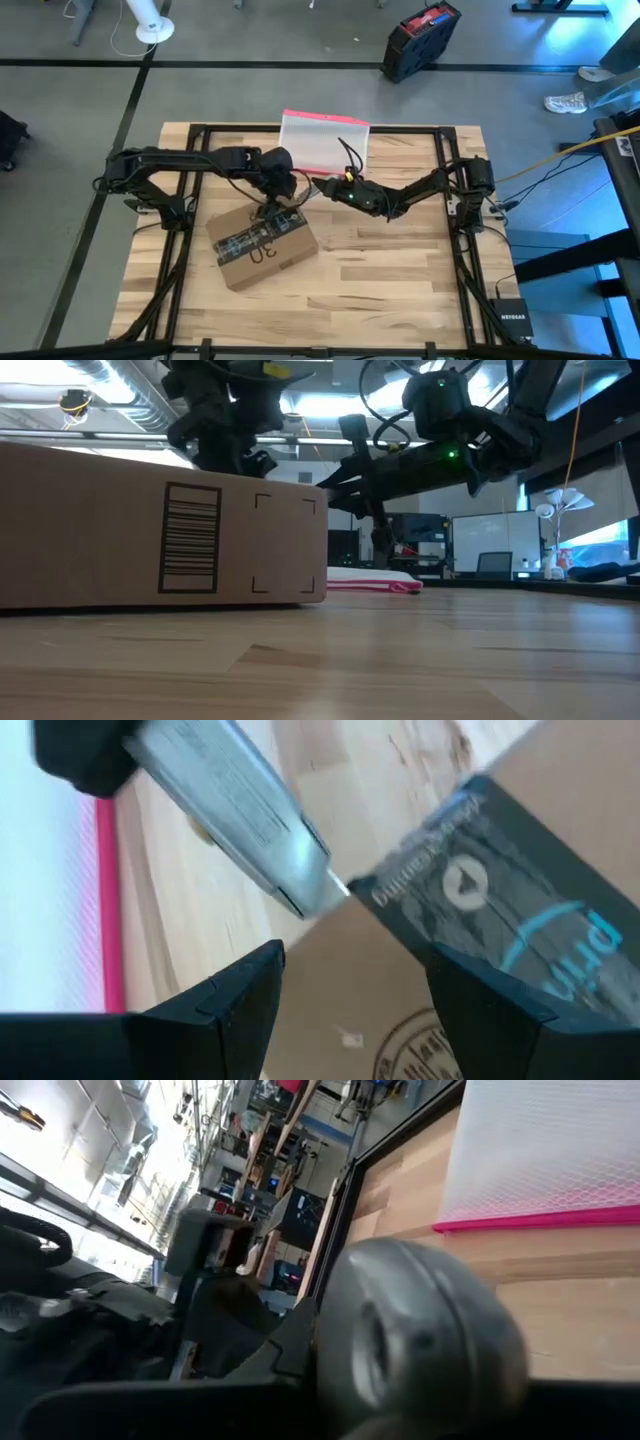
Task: Unpack boxes
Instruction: Open the cardboard box using the gray cutter
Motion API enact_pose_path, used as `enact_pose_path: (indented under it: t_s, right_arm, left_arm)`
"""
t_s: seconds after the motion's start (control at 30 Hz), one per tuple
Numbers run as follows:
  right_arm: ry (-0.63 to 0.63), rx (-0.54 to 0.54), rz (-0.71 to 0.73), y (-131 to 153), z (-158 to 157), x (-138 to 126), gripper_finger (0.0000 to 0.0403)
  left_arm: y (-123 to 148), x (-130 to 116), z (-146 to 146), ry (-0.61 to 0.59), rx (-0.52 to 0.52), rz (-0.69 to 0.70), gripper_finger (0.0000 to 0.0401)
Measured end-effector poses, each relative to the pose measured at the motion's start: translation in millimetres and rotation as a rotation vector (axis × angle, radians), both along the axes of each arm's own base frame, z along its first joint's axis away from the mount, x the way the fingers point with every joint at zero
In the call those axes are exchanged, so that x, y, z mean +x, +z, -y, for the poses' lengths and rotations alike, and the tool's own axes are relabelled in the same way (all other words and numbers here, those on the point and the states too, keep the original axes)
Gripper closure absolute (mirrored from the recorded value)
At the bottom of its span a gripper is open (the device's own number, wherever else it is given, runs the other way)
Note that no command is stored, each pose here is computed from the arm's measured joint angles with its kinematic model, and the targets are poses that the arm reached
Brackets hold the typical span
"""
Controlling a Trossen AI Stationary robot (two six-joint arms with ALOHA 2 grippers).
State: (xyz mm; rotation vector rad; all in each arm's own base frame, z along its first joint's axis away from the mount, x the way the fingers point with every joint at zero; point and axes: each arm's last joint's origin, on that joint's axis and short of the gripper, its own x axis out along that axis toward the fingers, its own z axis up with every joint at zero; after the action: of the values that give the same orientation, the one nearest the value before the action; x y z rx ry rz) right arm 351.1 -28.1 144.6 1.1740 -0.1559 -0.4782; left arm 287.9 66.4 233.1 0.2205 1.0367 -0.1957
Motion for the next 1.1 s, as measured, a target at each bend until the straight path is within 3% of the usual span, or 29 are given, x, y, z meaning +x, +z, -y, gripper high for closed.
enact_pose_path:
  t_s: [0.23,0.53,0.77,1.1]
  right_arm:
    - [-0.012,0.008,0.000,-1,-1,0,0.0336]
    - [-0.091,0.044,0.017,-4,-20,-4,0.0336]
    - [-0.144,0.078,0.052,-9,-42,-14,0.0336]
    - [-0.122,0.074,0.053,-9,-59,-16,0.0336]
  left_arm:
    - [-20,-3,-11,0.010,-0.084,-0.072,0.0162]
    - [-24,-8,-22,0.043,-0.146,-0.081,0.0162]
    - [-25,-10,-27,0.062,-0.155,-0.087,0.0162]
    - [-25,-10,-27,0.069,-0.152,-0.094,0.0162]
